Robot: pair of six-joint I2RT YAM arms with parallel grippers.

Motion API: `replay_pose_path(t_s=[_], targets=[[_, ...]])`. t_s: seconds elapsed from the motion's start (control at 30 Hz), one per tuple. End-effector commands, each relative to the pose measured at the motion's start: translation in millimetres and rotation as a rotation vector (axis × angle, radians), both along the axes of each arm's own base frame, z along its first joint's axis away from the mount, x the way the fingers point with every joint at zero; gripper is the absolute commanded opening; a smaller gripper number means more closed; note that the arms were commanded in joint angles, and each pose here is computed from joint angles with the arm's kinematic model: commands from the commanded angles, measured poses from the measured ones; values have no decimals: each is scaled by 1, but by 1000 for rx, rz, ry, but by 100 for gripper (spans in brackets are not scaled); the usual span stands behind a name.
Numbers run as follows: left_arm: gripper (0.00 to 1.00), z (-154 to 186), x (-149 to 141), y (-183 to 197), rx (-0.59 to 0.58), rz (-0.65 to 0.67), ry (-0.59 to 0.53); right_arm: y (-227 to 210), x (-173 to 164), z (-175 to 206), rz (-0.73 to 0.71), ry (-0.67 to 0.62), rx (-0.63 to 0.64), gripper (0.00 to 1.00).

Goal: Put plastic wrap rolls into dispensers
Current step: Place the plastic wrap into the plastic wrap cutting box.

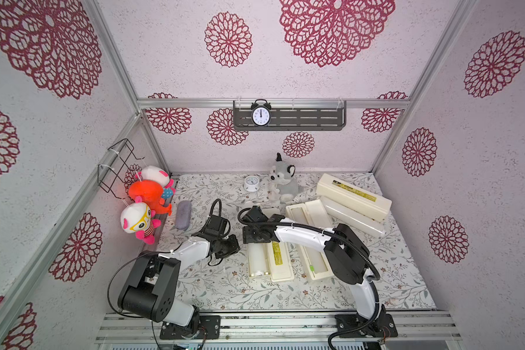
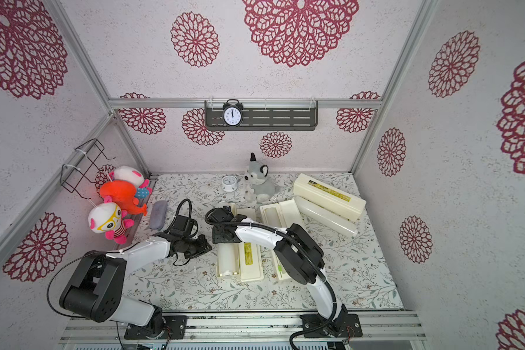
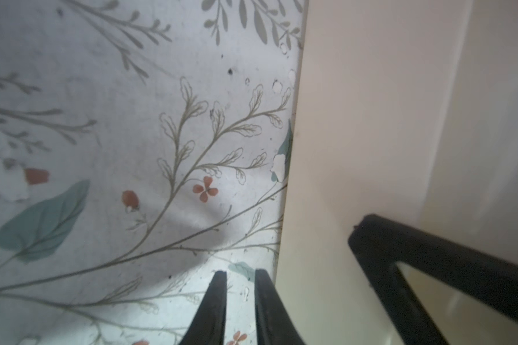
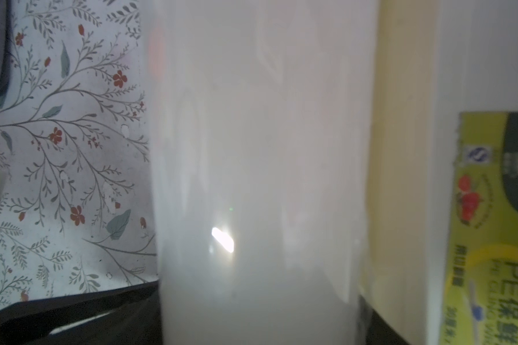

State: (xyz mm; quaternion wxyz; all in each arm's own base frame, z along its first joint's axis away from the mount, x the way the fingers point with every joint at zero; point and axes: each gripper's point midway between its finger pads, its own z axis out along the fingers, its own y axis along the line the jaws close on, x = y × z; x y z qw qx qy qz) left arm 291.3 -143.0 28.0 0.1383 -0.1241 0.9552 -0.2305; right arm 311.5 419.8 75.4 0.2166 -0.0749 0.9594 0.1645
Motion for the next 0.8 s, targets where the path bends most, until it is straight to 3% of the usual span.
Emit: replay_pose_path(t_s=[0.0,0.27,0.43,0.57,0.77], targets=[[22,7,7,2,11,2,-21,-2,4,56,8,-97,60,76],[23,16,12,0,2,4,-41,-9,6,89,6,-165,93,84],[24,28,17,-5,-24,-14,-63,-42,18,109,-11,-232,52,85],[25,41,24,-5,-17,-19,-95,-78,25,105,-38,-257,-62,87],[25,48,32,-10,-56,-18,-117,-101,22,75,-52,-210,-118,87]])
